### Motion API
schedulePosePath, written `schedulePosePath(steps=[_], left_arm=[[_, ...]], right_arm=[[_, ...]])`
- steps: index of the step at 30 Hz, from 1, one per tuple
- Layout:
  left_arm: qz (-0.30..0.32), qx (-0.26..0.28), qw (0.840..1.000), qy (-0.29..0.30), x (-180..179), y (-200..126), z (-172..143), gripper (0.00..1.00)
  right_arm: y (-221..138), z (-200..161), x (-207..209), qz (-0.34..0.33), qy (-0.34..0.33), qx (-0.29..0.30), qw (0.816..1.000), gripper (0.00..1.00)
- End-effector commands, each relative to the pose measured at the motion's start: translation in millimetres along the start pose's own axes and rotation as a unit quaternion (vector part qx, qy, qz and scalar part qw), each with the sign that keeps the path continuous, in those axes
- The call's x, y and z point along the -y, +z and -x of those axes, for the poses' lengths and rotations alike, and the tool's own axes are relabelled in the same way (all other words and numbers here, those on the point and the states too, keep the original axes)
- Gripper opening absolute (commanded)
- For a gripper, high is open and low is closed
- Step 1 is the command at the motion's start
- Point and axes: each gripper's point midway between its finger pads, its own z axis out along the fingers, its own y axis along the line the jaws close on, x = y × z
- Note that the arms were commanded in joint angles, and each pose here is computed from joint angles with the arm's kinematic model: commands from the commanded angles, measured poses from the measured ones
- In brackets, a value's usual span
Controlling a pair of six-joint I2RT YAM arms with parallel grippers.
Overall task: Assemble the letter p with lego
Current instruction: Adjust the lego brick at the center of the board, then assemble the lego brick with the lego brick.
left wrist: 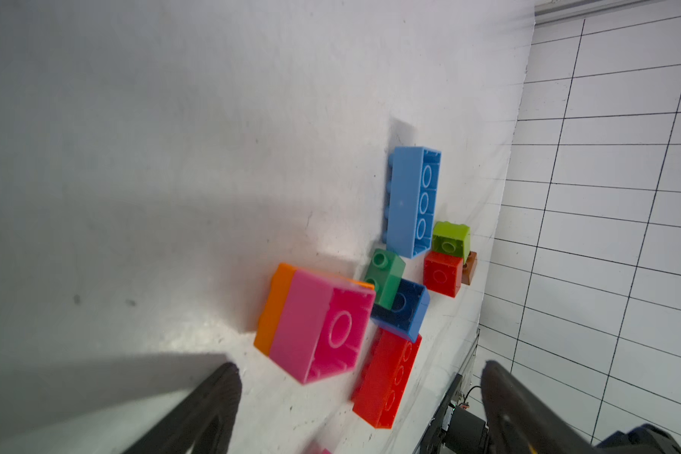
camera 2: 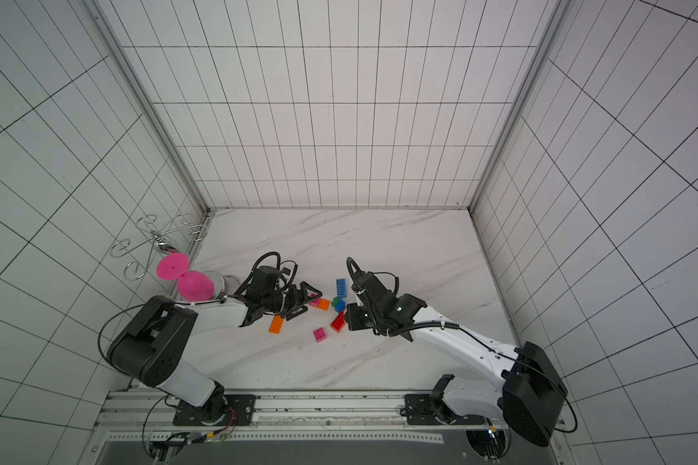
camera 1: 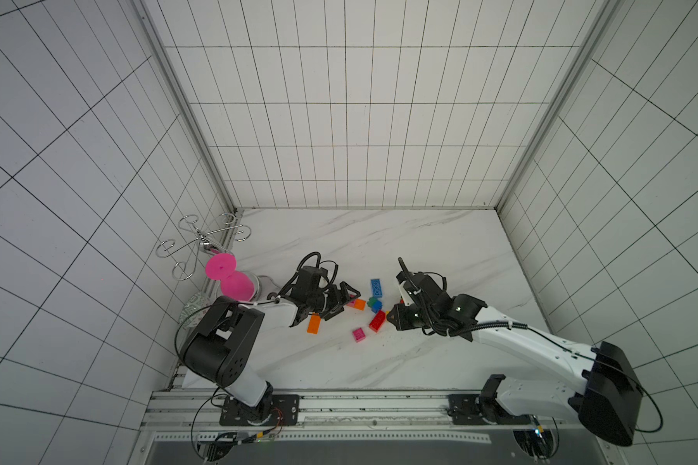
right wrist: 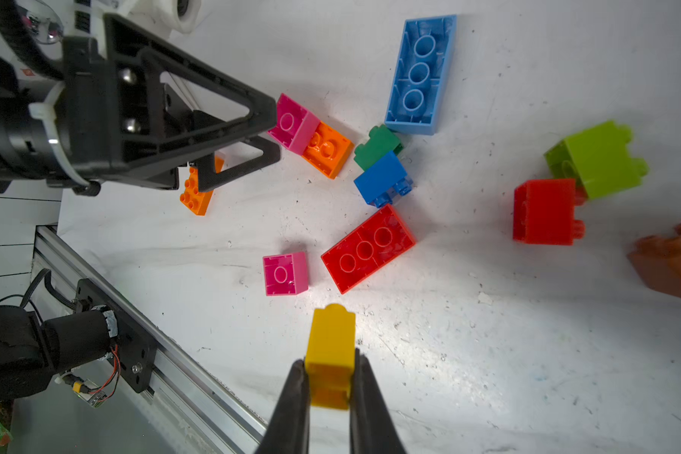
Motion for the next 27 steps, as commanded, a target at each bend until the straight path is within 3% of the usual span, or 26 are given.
schedulePosePath(steps=[1,6,12,16,19,27], left_arm=[[-0.035,0.025,0.999,0.016,20,-18,4,0.95],[0.011,0.105,0.993,0.054,20,-64,40,0.96],[0.046,0.224,0.968,0.098,30,-108,75,0.97],[0.016,0.300,0.945,0.129,34,-128,76,0.97],[0.031,0.334,0.931,0.146,20,-138,74,0.97],[0.009,0.368,0.920,0.135,-14,-136,55,0.98]], right_arm=[[-1,13,-13,-0.001,0.008,-0.020,1.000,0.00],[16,19,-16,-0.044,0.038,-0.059,0.997,0.00],[18,37,-13,-0.125,0.085,-0.059,0.987,0.00],[28,46,-21,-0.146,0.111,-0.081,0.980,0.00],[39,48,-22,-0.172,0.119,-0.110,0.972,0.00],[73,52,-17,-0.212,0.154,-0.135,0.956,0.00]])
